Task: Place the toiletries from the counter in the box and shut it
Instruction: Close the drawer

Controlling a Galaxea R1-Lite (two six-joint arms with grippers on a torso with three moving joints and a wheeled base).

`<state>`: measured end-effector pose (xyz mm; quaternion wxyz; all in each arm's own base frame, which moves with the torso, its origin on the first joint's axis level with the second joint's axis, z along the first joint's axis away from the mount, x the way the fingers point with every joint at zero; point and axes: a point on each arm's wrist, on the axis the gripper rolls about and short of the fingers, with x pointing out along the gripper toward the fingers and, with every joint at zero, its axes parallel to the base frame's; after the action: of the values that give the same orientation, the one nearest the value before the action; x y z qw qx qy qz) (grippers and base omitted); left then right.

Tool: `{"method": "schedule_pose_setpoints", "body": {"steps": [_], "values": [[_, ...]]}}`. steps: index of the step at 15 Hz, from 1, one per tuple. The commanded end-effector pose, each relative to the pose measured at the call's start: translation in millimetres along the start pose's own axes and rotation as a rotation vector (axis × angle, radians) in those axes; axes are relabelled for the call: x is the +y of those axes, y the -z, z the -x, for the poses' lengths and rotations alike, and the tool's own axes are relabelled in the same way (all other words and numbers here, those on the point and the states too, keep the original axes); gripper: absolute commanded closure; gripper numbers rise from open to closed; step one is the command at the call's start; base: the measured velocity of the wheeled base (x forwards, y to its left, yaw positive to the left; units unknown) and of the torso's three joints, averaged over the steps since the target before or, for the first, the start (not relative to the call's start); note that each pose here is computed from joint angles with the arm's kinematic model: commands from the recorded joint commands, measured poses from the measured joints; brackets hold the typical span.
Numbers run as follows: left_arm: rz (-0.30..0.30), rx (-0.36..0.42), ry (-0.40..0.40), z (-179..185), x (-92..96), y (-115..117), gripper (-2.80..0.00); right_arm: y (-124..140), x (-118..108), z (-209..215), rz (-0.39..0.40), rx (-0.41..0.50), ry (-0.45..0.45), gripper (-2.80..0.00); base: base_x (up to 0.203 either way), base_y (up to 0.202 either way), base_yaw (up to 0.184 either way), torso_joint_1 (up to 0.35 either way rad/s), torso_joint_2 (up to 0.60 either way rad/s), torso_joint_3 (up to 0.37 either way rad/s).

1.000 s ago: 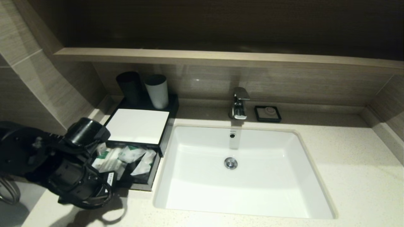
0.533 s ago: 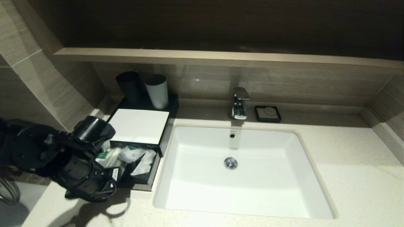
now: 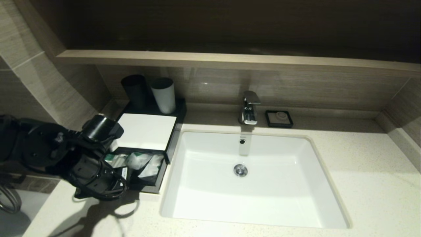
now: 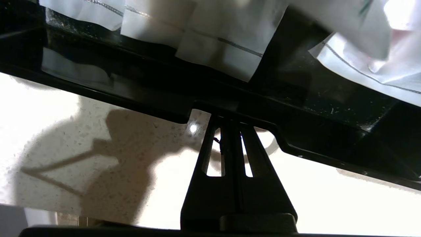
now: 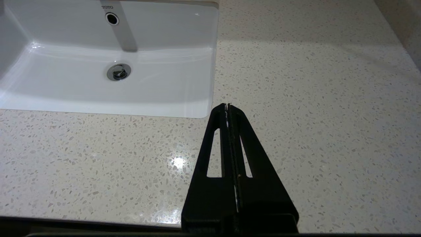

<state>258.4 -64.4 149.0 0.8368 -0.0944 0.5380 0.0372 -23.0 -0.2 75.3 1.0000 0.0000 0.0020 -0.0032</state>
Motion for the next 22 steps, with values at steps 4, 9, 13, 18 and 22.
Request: {"method": "schedule_pose_setpoints", "body": {"steps": [4,9,13,18,22], "values": [[0.006,-0.022,0.009,-2.1,-5.0,-11.5,0.0,0.0,0.0,-0.1,0.0,0.001,0.0,0.0,0.0,0.0,0.0,0.0,0.0,0.0],[0.019,-0.05,0.019,-2.4,-10.1,-23.7,0.0,0.0,0.0,-0.1,0.0,0.001,0.0,0.0,0.0,0.0,0.0,0.0,0.0,0.0],[0.021,-0.067,0.007,-5.6,-13.2,-31.3,0.0,0.0,0.0,-0.1,0.0,0.001,0.0,0.0,0.0,0.0,0.0,0.0,0.0,0.0],[0.023,-0.088,0.0,-7.9,-16.6,-39.3,0.0,0.0,0.0,-0.1,0.0,0.001,0.0,0.0,0.0,0.0,0.0,0.0,0.0,0.0],[0.027,-0.104,0.005,-8.1,-19.3,-46.4,0.0,0.0,0.0,-0.1,0.0,0.001,0.0,0.0,0.0,0.0,0.0,0.0,0.0,0.0]]}}
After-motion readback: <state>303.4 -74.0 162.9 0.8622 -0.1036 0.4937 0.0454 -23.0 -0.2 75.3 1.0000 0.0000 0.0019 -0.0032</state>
